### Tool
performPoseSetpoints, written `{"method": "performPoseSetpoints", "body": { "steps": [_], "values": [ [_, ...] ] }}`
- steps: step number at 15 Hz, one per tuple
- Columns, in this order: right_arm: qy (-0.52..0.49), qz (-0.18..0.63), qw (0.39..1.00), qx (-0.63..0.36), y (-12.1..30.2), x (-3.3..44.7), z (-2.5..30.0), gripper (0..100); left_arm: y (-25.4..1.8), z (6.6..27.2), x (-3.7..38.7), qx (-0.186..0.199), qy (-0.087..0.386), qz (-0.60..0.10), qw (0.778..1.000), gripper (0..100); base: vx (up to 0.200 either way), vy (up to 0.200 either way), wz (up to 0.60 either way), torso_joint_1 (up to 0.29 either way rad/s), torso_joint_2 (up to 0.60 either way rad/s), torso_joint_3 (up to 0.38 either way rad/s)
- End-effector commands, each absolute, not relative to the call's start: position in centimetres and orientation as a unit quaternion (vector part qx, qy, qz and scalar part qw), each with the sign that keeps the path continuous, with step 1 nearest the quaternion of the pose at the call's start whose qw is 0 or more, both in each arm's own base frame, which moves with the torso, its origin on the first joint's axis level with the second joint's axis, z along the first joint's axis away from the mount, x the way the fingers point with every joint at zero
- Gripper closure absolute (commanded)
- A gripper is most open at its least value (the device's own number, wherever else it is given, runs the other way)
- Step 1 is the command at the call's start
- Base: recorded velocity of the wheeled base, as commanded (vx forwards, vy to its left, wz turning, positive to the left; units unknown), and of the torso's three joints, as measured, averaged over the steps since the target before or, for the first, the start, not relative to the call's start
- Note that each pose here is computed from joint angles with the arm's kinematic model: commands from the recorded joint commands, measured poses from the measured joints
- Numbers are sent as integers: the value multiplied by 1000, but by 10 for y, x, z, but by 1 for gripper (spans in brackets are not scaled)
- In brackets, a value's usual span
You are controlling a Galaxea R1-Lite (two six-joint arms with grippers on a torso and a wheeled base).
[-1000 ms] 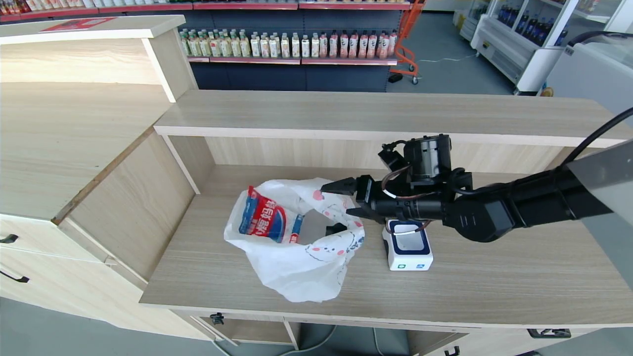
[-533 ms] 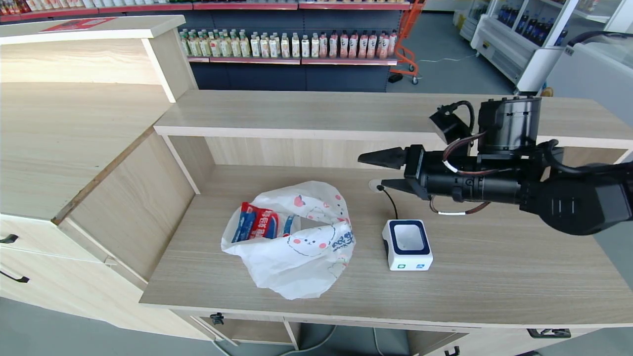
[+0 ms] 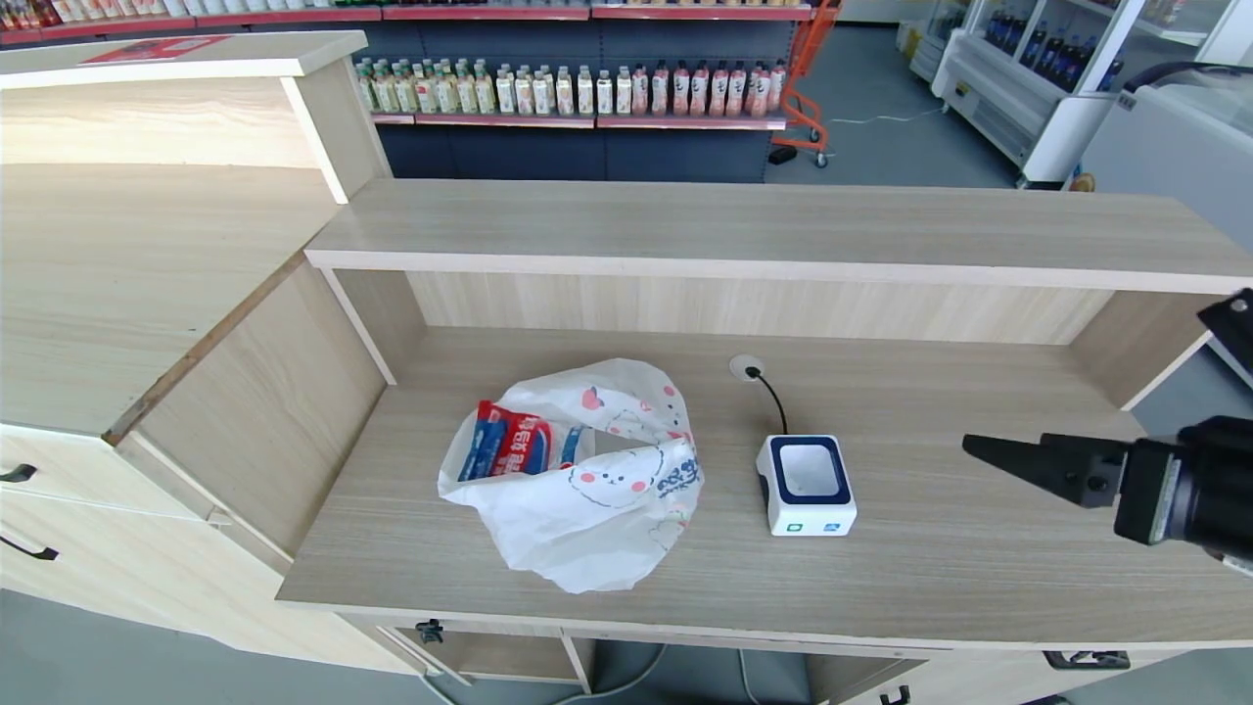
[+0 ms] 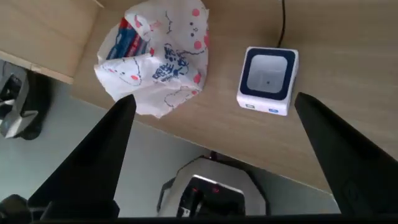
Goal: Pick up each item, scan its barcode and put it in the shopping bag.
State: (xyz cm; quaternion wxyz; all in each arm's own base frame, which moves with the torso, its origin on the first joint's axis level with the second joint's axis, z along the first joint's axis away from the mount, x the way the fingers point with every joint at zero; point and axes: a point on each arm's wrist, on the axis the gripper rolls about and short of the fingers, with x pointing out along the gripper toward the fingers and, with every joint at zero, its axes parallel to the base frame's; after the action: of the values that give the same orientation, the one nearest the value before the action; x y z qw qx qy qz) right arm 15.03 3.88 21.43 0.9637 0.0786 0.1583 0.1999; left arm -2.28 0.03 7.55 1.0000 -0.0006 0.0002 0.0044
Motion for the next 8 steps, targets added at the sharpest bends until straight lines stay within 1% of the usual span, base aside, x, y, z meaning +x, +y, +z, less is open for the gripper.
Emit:
{"method": "performPoseSetpoints", "body": {
  "steps": [1, 2, 3, 4, 5, 6, 8],
  "values": [
    [143, 49, 988, 32, 4, 28, 125, 0, 0, 75, -23, -1, 0, 5, 1000, 0, 0, 0, 0, 0, 0, 0],
    [133, 17, 990, 35, 0, 13, 103, 0, 0, 75, -23, -1, 0, 5, 1000, 0, 0, 0, 0, 0, 0, 0],
    [125, 6, 991, 37, -1, 7, 92, 0, 0, 75, -23, -1, 0, 5, 1000, 0, 0, 0, 0, 0, 0, 0],
    [84, -10, 996, 38, -2, -6, 83, 0, 0, 75, -23, -1, 0, 5, 1000, 0, 0, 0, 0, 0, 0, 0],
    [66, -3, 997, 35, -1, -10, 81, 0, 0, 75, -23, -1, 0, 5, 1000, 0, 0, 0, 0, 0, 0, 0],
    [28, 1, 999, 33, -1, -16, 80, 0, 0, 75, -23, -1, 0, 5, 1000, 0, 0, 0, 0, 0, 0, 0],
    [27, 7, 1000, 11, -1, -18, 78, 0, 0, 75, -23, -1, 0, 5, 1000, 0, 0, 0, 0, 0, 0, 0]
  ]
}}
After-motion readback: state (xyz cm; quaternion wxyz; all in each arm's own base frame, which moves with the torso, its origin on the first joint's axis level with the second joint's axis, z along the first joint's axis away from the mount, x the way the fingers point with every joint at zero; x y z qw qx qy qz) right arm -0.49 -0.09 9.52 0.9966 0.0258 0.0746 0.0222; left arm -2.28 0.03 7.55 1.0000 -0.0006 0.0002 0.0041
